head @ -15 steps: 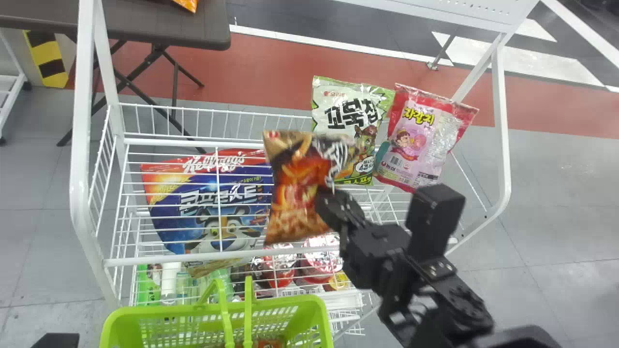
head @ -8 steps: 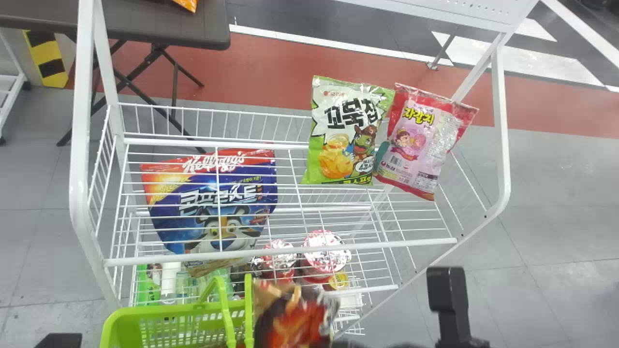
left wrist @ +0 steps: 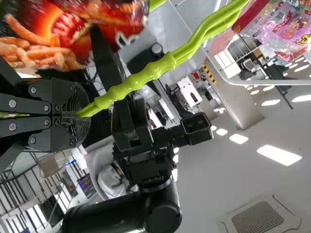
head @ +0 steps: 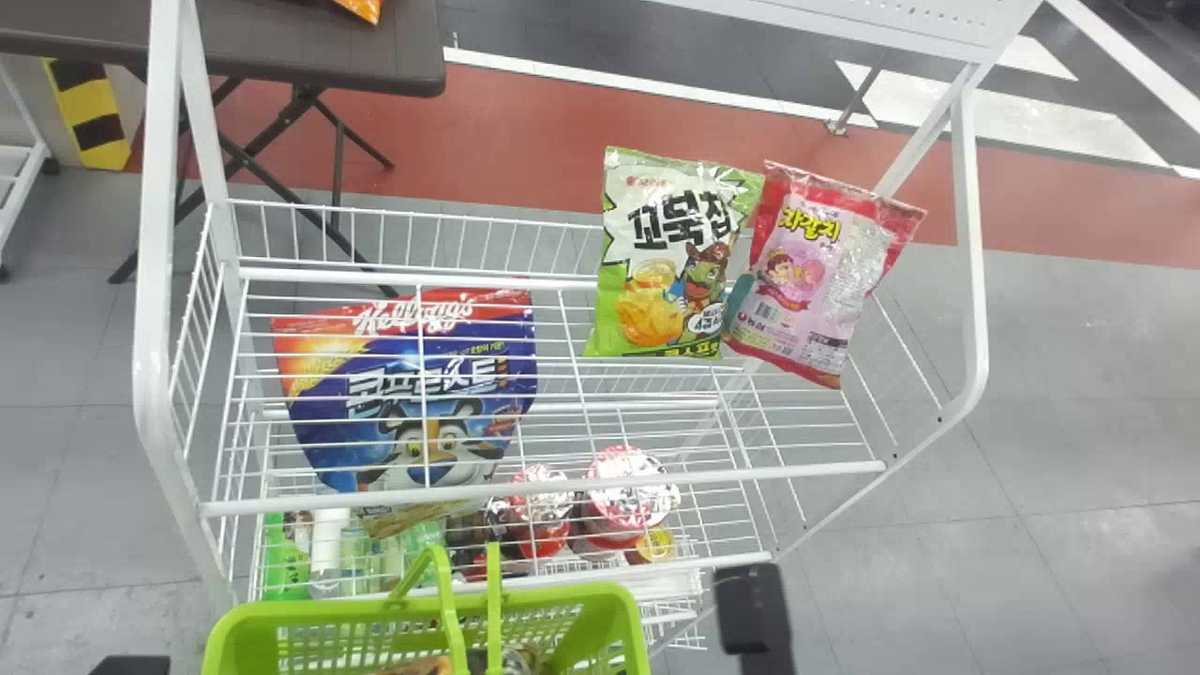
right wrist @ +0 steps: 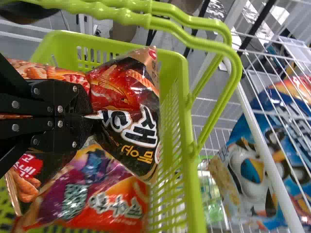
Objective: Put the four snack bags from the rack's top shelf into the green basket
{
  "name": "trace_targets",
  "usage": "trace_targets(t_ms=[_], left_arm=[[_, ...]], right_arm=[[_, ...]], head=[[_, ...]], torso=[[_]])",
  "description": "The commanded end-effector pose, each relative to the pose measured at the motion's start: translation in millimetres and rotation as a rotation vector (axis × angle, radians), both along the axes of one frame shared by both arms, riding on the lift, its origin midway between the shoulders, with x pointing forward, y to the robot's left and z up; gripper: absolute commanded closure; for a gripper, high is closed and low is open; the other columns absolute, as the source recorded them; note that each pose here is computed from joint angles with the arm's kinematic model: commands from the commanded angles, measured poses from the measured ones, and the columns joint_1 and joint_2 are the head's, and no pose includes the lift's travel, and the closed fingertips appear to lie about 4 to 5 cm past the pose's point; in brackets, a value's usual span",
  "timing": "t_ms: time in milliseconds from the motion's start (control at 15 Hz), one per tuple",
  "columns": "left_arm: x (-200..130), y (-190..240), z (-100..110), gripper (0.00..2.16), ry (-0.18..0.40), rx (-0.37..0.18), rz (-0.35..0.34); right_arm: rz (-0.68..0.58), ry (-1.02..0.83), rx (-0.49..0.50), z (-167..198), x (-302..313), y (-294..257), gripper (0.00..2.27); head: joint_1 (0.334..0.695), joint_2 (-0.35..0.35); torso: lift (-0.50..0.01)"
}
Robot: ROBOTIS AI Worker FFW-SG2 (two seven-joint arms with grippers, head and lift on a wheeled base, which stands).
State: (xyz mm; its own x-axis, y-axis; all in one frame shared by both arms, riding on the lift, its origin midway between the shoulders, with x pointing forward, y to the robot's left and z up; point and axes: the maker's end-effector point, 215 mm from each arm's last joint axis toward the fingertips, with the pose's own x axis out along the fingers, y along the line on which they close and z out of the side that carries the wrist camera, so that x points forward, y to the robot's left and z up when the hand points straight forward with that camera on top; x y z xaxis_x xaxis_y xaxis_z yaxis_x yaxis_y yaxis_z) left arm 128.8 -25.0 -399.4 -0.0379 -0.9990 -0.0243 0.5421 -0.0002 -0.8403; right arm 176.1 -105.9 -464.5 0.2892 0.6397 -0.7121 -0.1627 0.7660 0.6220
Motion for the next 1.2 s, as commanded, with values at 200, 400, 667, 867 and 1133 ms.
trace_targets(t_ms=[200,400,667,867,1133], left_arm=[[-2,3,1,2.08,-0.004,0.000,0.003],[-1,1,1,2.08,-0.007,-0.002,0.001],[-3,1,1,2.08,-0.004,-0.001,0.002],[-2,1,2,2.08,-0.007,-0.002,0.002],[-2,1,2,2.08,-0.009,0.000,0.001]], right_arm=[[0.043,-0.003,-0.060,-19,1,6,0.00],[-0.029,-0.113,-0.104,-10,36,-26,0.06],[-0.190,-0.502,-0.200,27,138,-80,0.06],[-0.349,-0.804,-0.354,65,226,-135,0.06],[-0.518,-0.997,-0.571,88,312,-198,0.07]], head=[[0.695,-0.350],[0.695,-0.350],[0.695,-0.350],[0.695,-0.350],[0.695,-0.350]], torso=[[0.000],[0.000],[0.000],[0.000],[0.000]])
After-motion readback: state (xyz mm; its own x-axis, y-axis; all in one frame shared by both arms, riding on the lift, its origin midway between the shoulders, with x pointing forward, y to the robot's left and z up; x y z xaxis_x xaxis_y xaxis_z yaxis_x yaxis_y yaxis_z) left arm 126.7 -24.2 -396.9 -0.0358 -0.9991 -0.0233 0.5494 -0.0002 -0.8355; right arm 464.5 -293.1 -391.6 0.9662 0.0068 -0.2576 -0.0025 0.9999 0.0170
